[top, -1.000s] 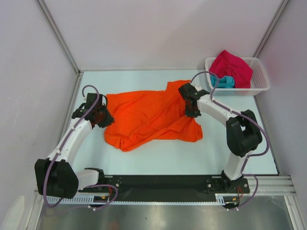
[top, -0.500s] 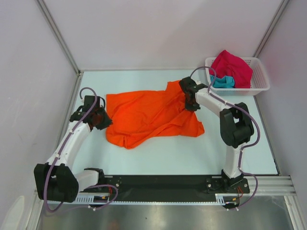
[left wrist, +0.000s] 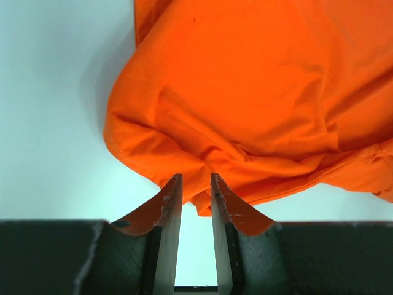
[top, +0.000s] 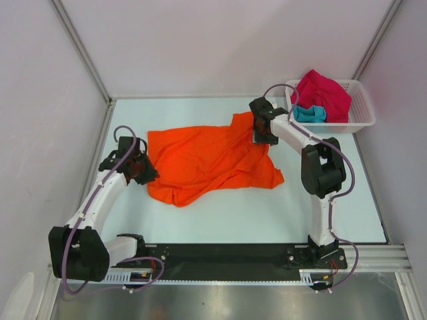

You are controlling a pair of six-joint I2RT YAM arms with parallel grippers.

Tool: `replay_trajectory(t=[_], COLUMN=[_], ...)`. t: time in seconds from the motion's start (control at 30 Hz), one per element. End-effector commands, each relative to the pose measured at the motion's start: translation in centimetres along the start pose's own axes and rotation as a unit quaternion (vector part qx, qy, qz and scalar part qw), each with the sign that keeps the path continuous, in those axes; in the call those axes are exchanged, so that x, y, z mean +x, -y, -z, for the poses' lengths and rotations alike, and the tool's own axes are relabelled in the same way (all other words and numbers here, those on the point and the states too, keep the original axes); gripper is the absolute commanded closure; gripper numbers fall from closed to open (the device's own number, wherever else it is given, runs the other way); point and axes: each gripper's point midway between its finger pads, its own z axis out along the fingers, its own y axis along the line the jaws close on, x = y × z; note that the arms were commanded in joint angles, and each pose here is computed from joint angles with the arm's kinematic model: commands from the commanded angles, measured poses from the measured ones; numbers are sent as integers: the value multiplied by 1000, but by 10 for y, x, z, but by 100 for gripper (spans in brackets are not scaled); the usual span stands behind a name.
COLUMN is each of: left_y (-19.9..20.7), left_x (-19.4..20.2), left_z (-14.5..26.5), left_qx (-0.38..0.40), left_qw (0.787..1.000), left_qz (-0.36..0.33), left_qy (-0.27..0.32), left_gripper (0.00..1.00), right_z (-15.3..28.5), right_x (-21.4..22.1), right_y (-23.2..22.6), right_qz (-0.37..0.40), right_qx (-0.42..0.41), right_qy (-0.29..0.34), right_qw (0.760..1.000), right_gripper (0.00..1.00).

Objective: Fold and stack the t-shirts

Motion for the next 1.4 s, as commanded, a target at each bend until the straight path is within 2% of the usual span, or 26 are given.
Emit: replay_trajectory(t=[0.0, 0.27, 0.5, 0.67, 1.1, 1.17, 1.23, 1.33, 1.37], left_y=[7, 3, 7, 4, -12, -12, -10, -9, -10], left_x=[9, 26, 55, 69, 72, 74, 74, 75, 77], left_z=[-7, -15, -21, -23, -29, -33, -34, -37, -38], left_qx=[33, 37, 35, 28, -9, -11, -8, -5, -5], left_qw=[999, 999, 998, 998, 998, 998, 998, 998, 997], left_qz=[1, 2, -12, -19, -24, -25, -27, -30, -31], left_qy=[-14, -29, -50, -53, -50, -57, -58, -62, -65], left_gripper=[70, 70, 70, 70, 69, 65, 55, 46, 45], right_z=[35, 84, 109, 111, 109, 110, 109, 108, 107], right_x=[-20, -3, 14, 24, 36, 36, 36, 35, 36], right_y=[-11, -20, -20, -14, -12, -11, -10, -10, -10], right_qz=[-7, -6, 5, 8, 15, 17, 17, 18, 18], right_qx=[-30, -57, -60, -56, -55, -54, -51, -50, -49], right_qy=[32, 58, 67, 63, 53, 54, 53, 53, 51], right_qw=[999, 997, 996, 996, 997, 997, 997, 997, 997], right_gripper=[44, 43, 43, 43, 43, 44, 44, 44, 44])
